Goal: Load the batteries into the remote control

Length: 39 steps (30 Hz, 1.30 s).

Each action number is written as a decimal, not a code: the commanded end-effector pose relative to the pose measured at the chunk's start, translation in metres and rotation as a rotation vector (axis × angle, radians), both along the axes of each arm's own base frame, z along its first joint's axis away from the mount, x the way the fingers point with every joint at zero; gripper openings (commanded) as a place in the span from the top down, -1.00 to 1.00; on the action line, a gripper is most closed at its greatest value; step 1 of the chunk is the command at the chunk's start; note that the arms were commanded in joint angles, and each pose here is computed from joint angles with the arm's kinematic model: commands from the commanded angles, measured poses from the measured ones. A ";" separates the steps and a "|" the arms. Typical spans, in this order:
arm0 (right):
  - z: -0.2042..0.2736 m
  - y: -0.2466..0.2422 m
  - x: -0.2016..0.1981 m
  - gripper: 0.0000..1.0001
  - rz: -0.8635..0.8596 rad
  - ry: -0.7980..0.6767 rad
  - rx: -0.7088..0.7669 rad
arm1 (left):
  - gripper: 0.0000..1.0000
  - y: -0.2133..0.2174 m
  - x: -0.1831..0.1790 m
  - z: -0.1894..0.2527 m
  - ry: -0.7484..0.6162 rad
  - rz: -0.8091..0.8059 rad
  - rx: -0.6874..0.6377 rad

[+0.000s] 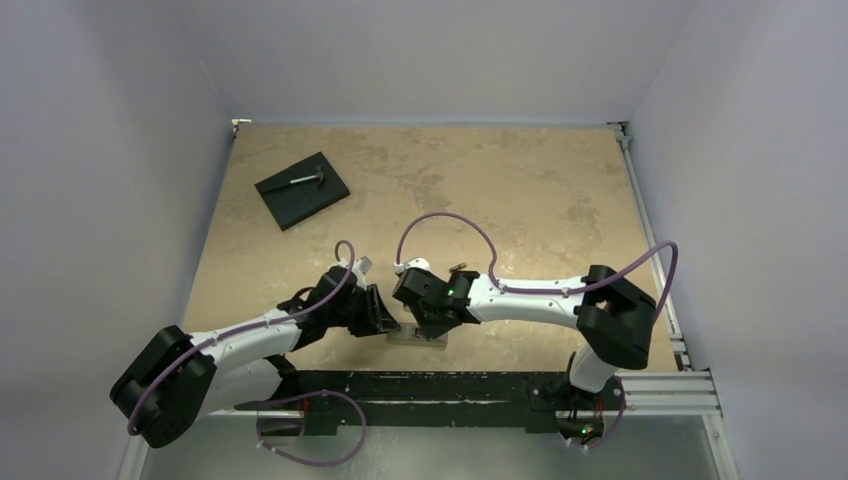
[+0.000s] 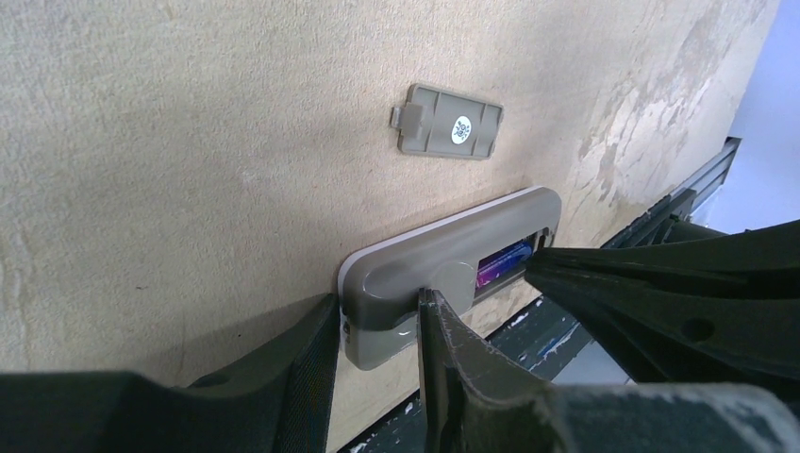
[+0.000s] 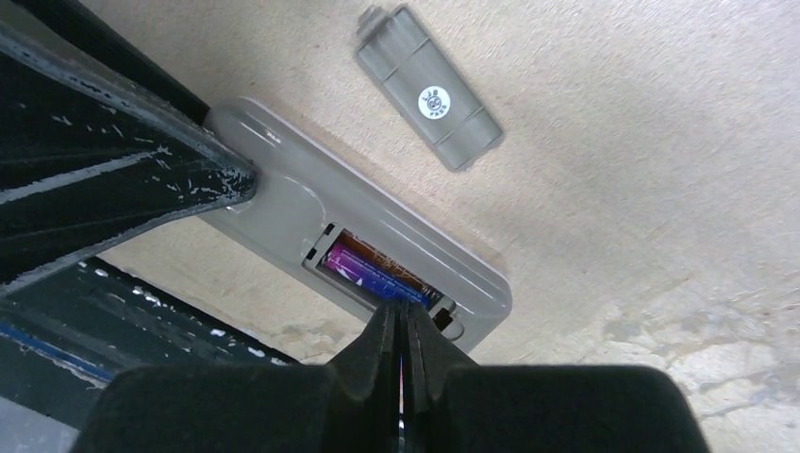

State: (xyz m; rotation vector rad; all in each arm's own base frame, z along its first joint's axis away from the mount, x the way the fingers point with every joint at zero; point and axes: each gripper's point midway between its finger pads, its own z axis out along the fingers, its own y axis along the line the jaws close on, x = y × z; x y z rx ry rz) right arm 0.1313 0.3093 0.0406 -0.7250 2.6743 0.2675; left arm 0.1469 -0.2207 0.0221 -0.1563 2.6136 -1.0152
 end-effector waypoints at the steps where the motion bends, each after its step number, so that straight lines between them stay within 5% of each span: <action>1: 0.035 0.002 0.018 0.85 -0.016 -0.106 0.016 | 0.38 0.022 -0.014 -0.022 0.039 -0.021 0.152; 21: 0.052 -0.015 0.056 0.55 -0.043 -0.210 0.027 | -0.12 0.017 -0.026 0.013 0.113 -0.037 0.121; 39: 0.017 -0.018 0.076 0.56 -0.015 -0.111 0.112 | -0.23 -0.015 -0.061 0.034 0.261 -0.109 -0.159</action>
